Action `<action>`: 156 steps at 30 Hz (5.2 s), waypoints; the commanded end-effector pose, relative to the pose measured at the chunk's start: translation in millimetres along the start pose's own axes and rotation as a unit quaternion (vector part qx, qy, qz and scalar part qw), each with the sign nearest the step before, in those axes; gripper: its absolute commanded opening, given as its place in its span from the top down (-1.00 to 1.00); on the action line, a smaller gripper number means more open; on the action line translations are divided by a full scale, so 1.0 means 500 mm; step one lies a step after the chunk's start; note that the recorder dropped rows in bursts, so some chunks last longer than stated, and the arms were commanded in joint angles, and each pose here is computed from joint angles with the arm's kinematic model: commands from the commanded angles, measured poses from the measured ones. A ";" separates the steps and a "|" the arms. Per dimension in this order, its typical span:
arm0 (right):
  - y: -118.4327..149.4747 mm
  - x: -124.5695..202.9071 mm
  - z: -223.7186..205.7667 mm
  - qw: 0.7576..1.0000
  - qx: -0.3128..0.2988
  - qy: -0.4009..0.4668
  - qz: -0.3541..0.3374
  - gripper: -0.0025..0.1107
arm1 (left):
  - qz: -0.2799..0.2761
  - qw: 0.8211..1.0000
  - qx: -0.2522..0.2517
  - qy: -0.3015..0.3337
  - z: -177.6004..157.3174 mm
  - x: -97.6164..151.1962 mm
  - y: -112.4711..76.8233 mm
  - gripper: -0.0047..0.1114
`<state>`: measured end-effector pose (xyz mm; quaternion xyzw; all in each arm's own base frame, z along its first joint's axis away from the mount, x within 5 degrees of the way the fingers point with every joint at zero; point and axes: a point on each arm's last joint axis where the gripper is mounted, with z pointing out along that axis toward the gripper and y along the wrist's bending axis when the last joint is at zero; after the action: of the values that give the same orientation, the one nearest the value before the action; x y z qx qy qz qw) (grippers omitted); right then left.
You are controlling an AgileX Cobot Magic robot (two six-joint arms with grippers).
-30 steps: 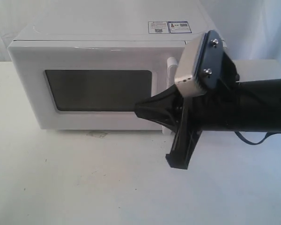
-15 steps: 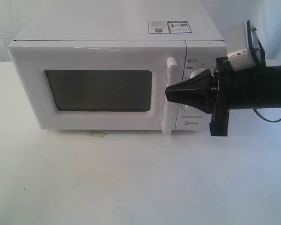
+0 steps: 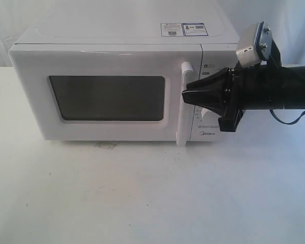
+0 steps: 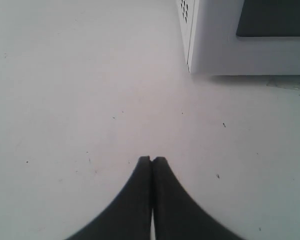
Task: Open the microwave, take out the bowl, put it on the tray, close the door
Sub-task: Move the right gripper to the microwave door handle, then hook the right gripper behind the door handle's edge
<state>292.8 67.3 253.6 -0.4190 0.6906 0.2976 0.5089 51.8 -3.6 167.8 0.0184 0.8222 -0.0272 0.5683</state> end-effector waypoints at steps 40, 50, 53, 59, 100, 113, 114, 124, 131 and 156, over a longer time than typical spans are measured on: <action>-0.036 -0.011 0.066 0.998 0.013 -0.049 0.046 0.09 | -0.002 1.000 0.000 0.001 0.001 0.003 0.000 0.92; -0.035 -0.016 0.065 0.998 0.008 -0.055 0.043 0.45 | -0.002 1.000 0.000 0.001 0.001 0.003 0.000 0.92; -0.038 -0.023 0.065 0.998 0.009 -0.059 0.037 0.09 | -0.002 1.000 0.000 0.001 0.001 0.003 0.000 0.92; -0.045 -0.026 0.058 0.997 0.011 -0.064 0.036 0.01 | -0.002 1.000 0.000 0.001 0.001 0.003 0.000 0.92; -0.025 -0.092 0.059 0.996 0.028 -0.073 0.047 0.14 | -0.002 1.000 0.000 0.001 0.001 0.003 0.000 0.92; -0.032 -0.093 0.075 0.990 0.072 -0.049 0.107 0.96 | -0.002 1.000 0.000 0.001 0.001 0.003 0.000 0.92; -0.034 -0.092 0.075 0.990 0.077 -0.046 0.108 0.96 | -0.002 1.000 0.000 0.001 0.001 0.003 0.000 0.92; -0.050 -0.082 0.072 0.983 0.124 -0.027 0.129 0.85 | -0.002 1.000 0.000 0.001 0.001 0.003 0.000 0.92; -0.051 -0.082 0.072 0.979 0.126 -0.030 0.155 0.10 | -0.002 1.000 0.000 0.001 0.001 0.003 0.000 0.92; -0.046 -0.081 0.080 0.981 0.130 -0.022 0.143 0.96 | -0.002 1.000 0.000 0.001 0.001 0.003 0.000 0.92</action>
<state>326.3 100.5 260.5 -0.2154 0.8026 0.2854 0.4775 51.8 -3.6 167.8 0.0181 0.8222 -0.0270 0.5683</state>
